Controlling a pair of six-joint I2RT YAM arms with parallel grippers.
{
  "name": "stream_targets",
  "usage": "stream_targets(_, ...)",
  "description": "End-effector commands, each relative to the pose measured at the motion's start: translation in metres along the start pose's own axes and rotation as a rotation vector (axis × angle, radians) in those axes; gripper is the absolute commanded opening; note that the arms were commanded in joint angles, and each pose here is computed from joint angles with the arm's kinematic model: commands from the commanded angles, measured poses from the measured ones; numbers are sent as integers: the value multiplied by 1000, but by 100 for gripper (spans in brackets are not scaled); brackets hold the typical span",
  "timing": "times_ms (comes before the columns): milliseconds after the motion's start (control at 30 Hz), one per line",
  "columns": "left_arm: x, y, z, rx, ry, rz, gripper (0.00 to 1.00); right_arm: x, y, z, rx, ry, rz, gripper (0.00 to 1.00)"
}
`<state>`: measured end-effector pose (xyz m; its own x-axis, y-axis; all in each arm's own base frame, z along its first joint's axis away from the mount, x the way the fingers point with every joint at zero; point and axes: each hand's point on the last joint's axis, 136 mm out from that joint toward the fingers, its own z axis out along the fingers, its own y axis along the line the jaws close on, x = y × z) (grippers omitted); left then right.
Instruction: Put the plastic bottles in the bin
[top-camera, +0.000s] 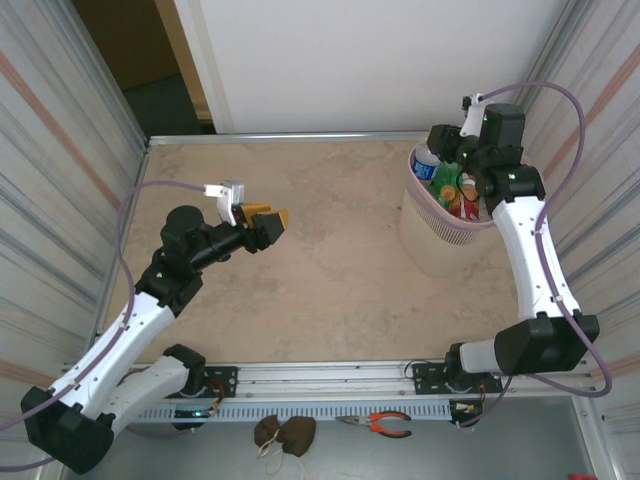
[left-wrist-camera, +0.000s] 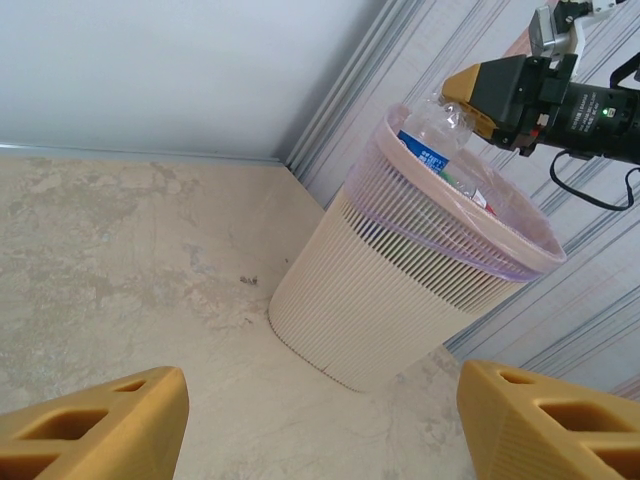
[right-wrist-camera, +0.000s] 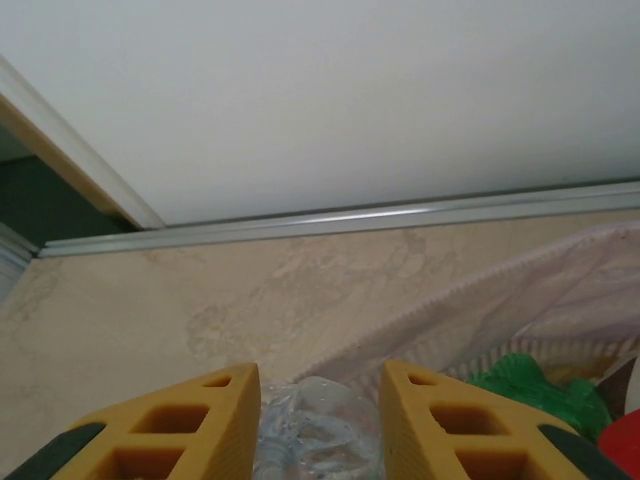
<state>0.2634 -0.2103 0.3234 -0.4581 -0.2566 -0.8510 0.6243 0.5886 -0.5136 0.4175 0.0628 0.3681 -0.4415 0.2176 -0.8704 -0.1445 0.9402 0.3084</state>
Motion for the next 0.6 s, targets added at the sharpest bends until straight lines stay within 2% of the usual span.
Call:
stream_targets(0,-11,-2,-2,8,-45,13,71,50,-6,2,2,144,28,34)
stream_targets(333,-9,-2,0,14,-38,6,72,90,-16,2,49,237,-19,33)
stream_targets(567,-9,-2,0,18,-38,0,71,74,-18,-1,76,199,-41,34)
